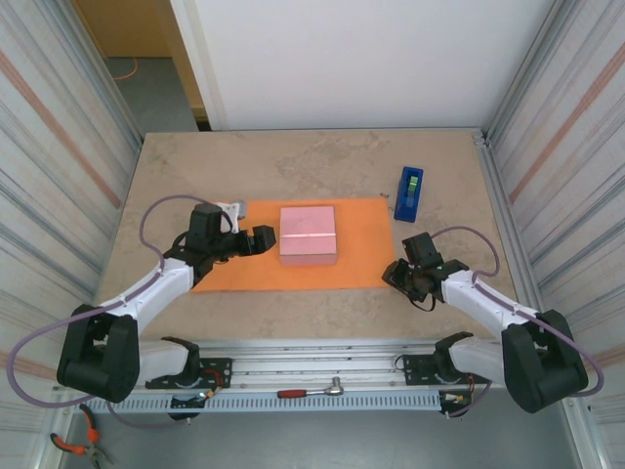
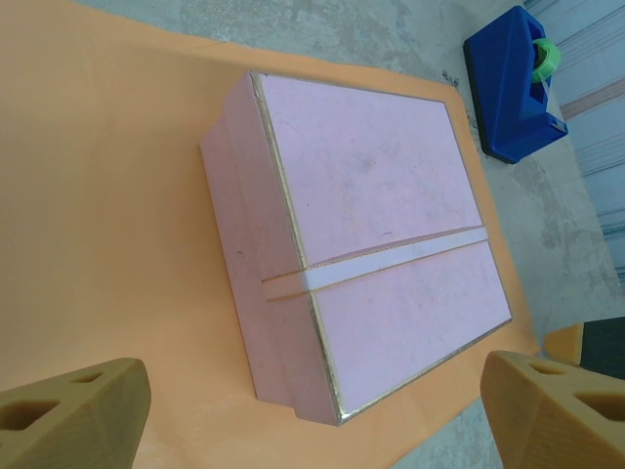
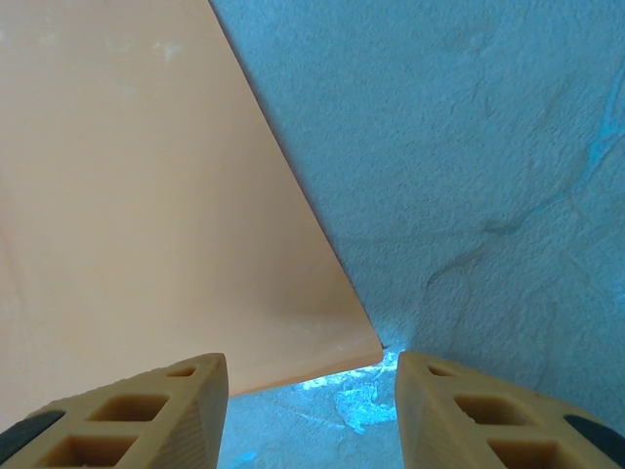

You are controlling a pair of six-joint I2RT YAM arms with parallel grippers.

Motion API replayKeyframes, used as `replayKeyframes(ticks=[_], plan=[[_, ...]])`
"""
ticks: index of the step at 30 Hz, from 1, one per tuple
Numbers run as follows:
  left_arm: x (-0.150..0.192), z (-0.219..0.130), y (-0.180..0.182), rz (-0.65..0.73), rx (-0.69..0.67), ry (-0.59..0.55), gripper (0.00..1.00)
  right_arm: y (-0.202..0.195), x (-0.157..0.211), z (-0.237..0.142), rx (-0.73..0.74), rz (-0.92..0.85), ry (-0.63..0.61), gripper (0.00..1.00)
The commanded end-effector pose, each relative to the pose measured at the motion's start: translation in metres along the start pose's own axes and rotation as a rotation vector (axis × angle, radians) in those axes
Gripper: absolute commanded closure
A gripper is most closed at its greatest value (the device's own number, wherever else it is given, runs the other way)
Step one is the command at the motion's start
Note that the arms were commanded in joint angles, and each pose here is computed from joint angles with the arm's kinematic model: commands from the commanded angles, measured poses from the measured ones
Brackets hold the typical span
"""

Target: Wrap the gift box in paper

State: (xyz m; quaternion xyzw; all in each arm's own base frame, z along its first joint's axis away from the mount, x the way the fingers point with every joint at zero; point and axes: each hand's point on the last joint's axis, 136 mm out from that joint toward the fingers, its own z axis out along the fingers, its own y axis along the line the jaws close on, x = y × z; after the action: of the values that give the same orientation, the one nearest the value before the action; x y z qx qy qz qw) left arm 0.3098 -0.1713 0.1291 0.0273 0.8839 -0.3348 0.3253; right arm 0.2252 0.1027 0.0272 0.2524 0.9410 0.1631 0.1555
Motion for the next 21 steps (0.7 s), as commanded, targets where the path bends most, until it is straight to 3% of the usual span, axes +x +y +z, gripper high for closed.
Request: replayKeyframes(ticks=[1,9,16,21], plan=[[-0.004,-0.002,-0.007,0.008,0.027,-0.007,0.12,-0.003,0.001,0.004,0.020,0.028,0.003,0.52],[-0.005,-0.002,-0.007,0.009,0.027,-0.008,0.12,0.000,0.000,0.011,0.015,0.042,0.017,0.54],[-0.004,-0.002,-0.007,0.009,0.027,-0.006,0.12,0.007,0.001,0.013,-0.011,0.051,0.025,0.67],[-0.003,-0.001,-0.007,0.008,0.027,-0.004,0.12,0.009,-0.001,0.007,-0.023,0.051,0.013,0.69]])
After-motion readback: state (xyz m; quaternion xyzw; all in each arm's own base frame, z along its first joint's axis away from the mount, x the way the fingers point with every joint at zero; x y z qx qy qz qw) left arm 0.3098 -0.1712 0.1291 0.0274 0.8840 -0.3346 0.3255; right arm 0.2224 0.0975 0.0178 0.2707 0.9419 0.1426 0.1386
